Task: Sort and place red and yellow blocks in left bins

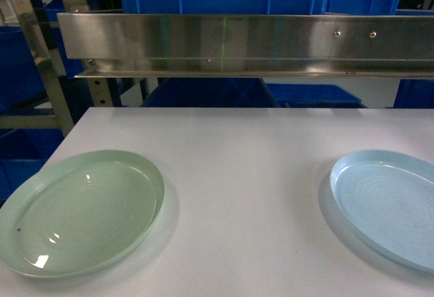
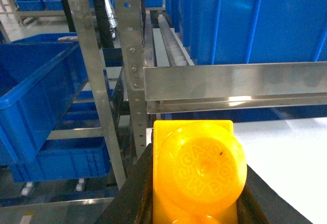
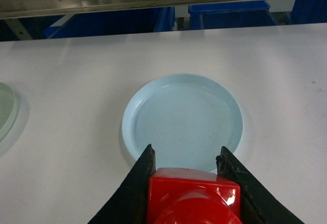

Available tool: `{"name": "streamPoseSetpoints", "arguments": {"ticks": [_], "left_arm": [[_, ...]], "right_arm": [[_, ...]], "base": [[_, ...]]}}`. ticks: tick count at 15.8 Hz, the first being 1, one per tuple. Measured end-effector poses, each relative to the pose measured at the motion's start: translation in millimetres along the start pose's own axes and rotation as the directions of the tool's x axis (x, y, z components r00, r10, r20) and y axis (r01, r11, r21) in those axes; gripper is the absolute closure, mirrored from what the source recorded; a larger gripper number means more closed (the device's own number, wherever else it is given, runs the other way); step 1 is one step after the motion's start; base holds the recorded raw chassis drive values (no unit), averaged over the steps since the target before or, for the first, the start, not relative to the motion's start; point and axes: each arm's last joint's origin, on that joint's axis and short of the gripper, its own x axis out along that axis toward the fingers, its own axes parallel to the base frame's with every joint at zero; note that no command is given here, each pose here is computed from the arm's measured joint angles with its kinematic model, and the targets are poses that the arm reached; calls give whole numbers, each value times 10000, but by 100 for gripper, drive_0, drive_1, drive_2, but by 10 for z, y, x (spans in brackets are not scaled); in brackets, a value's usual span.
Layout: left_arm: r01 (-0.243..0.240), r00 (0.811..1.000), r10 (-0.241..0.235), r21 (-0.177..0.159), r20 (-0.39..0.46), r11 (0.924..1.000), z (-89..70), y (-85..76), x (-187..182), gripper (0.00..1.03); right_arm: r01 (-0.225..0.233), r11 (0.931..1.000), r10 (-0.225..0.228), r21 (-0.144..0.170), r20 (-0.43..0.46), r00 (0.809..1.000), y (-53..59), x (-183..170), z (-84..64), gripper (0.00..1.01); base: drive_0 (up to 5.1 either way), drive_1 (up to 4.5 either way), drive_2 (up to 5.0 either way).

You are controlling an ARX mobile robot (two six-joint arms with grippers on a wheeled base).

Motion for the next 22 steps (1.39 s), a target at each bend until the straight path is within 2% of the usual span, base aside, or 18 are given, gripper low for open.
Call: {"name": "streamPoseSetpoints", "arguments": {"ticks": [1, 22], "left_arm": [[106, 9999, -106, 7, -3, 9999, 0, -12, 0, 76], [-15, 10000, 15, 0, 23, 10000, 3, 1, -5, 76]], "right_arm": [[1, 10000, -1, -3, -8, 10000, 0, 2, 0, 72], [-2, 10000, 2, -1, -27, 10000, 0, 0, -3, 72]], "base": [[-480, 160, 342], [-494, 231, 266]]}}
